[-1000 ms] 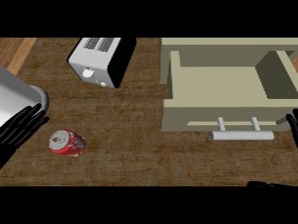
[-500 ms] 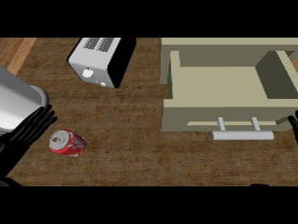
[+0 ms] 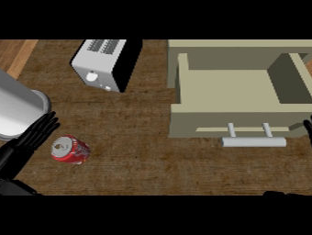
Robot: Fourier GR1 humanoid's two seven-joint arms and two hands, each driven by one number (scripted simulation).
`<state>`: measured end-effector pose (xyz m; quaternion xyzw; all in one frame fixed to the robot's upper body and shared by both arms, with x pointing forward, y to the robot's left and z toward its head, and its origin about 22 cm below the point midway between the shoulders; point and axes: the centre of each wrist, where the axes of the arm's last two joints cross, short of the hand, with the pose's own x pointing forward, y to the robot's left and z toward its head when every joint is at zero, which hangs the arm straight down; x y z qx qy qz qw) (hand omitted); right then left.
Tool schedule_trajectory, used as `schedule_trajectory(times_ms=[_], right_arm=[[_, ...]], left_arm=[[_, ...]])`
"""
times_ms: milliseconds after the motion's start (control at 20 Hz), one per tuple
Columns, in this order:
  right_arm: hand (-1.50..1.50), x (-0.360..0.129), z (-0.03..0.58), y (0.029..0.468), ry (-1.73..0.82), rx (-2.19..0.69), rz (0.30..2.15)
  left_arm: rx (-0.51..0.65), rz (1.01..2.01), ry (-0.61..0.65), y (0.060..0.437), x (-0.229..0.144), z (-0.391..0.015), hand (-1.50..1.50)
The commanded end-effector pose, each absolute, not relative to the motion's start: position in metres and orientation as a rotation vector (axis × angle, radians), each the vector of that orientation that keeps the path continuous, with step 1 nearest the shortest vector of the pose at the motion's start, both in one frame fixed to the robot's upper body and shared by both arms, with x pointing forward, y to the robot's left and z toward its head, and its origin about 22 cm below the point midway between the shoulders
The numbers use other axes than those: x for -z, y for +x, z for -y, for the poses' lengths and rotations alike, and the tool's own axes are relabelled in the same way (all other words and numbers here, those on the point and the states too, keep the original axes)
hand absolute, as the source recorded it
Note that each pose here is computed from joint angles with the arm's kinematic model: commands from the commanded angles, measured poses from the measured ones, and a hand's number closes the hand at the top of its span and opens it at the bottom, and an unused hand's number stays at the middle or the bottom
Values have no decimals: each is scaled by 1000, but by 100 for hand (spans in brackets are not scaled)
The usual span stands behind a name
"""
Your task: Pick up the can, place it into the drawer and close the drawer
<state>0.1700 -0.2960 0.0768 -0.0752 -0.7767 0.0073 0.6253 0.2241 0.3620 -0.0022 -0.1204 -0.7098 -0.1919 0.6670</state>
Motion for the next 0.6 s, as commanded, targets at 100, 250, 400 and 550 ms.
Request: schedule_trajectory(times_ms=[100,250,400,550], right_arm=[[-150,-77,313,158,-176,-32,1787],[-150,-75,322,180,-185,-14,1794],[-150,-73,302,166,-184,-18,1808],[-150,-80,305,175,-175,-31,1796]], left_arm=[[443,1587,-252,221,23,-377,-150],[440,1578,-271,237,32,-377,-150],[435,1588,-260,232,47,-380,-150],[429,1562,-262,253,55,-372,-150]])
